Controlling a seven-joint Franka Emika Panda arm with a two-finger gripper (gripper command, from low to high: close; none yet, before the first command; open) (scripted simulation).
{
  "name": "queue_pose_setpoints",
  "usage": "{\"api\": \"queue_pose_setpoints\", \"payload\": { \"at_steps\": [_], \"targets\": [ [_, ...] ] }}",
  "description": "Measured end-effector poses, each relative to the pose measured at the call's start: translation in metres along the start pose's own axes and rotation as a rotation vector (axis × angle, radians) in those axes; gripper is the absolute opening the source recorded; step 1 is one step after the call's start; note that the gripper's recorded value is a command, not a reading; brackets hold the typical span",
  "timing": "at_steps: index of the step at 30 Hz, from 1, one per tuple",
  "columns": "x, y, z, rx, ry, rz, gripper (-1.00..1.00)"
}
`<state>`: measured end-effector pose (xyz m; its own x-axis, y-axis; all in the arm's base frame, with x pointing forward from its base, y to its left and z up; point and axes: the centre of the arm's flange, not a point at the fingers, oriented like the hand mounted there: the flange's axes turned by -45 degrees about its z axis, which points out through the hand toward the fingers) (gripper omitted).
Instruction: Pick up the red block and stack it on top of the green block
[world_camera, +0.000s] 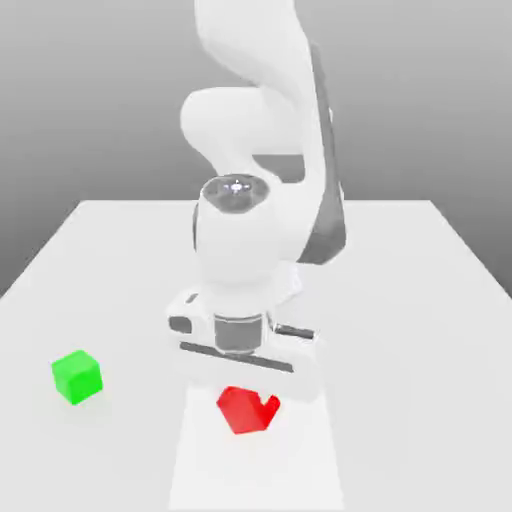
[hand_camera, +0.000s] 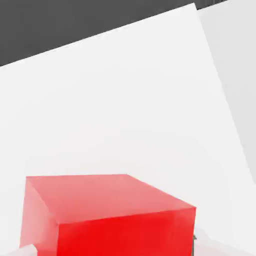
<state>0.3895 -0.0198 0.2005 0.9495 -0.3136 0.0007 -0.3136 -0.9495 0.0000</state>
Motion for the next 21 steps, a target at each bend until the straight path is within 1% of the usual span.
{"api": "queue_pose_setpoints", "payload": {
  "at_steps": [6, 12, 18, 19, 21],
  "targets": [
    [0.014, 0.131, -0.025, -0.007, 0.002, 0.463, -1.0],
    [-0.015, 0.255, -0.042, -0.001, 0.001, 0.937, -1.0],
    [-0.019, 0.267, 0.009, 0.001, 0.001, 0.992, -1.0],
    [-0.019, 0.267, 0.016, 0.0, 0.0, 0.993, 1.0],
    [-0.019, 0.267, 0.016, 0.0, 0.001, 0.993, 1.0]
  ]
}}
